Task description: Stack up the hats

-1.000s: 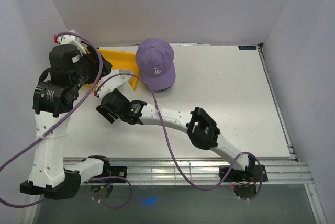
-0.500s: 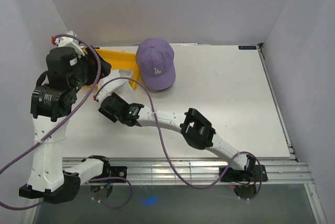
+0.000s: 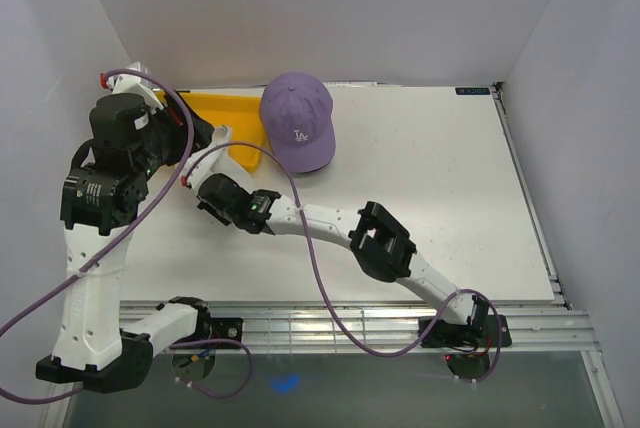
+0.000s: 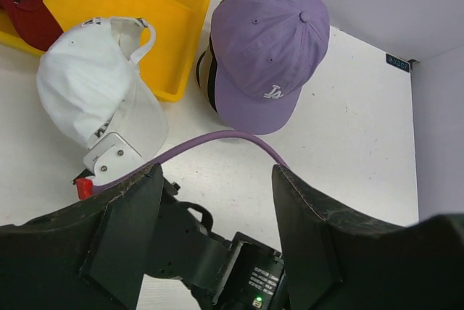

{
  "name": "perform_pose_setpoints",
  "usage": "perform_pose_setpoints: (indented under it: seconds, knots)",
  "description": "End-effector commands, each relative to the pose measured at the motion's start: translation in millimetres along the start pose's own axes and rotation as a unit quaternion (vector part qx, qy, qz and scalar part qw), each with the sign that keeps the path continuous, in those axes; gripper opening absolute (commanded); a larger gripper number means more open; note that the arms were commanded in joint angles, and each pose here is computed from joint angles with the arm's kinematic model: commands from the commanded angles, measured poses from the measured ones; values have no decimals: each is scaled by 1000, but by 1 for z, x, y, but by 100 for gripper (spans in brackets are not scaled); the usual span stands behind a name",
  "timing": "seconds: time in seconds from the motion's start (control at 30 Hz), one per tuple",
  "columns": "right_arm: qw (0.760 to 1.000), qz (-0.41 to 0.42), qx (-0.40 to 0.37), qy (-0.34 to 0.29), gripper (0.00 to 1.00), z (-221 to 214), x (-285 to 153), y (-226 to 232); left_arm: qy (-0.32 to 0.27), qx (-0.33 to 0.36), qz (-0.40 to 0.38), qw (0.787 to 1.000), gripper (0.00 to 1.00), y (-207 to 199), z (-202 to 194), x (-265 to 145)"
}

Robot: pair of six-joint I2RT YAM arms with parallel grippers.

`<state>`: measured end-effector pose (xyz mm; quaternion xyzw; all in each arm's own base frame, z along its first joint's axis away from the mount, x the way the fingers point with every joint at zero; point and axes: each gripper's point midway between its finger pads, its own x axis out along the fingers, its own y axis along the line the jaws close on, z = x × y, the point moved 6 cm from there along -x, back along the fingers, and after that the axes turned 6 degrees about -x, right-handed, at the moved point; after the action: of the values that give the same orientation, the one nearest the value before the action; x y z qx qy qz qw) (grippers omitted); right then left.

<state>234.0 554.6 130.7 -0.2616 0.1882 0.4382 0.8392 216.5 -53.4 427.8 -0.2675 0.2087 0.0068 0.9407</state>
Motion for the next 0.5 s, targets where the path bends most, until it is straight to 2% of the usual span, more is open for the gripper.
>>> perform_pose_setpoints:
  seconds: [0.0,0.13,0.27,0.33,0.4,0.43,0.47]
  knots:
    - [993,61,32,-101,8,74,-53,-18,-25,3,-19,1000,72,-4,8,-12]
    - [978,113,89,-151,8,113,-95,-37,-32,0,-25,999,72,-7,13,-15]
    - [951,168,162,-201,8,143,-139,-83,-41,-6,-36,999,72,-12,18,-19]
    - [924,219,208,-233,8,159,-164,-96,-55,-13,-46,997,72,-17,25,-27]
    - [906,238,249,-244,8,154,-168,-122,-69,-20,-54,996,71,-21,32,-34]
    - [879,273,277,-277,8,168,-184,-130,-85,-24,-63,994,71,-25,39,-44]
    - [869,273,295,-289,8,167,-186,-150,-96,-27,-71,992,71,-27,44,-51]
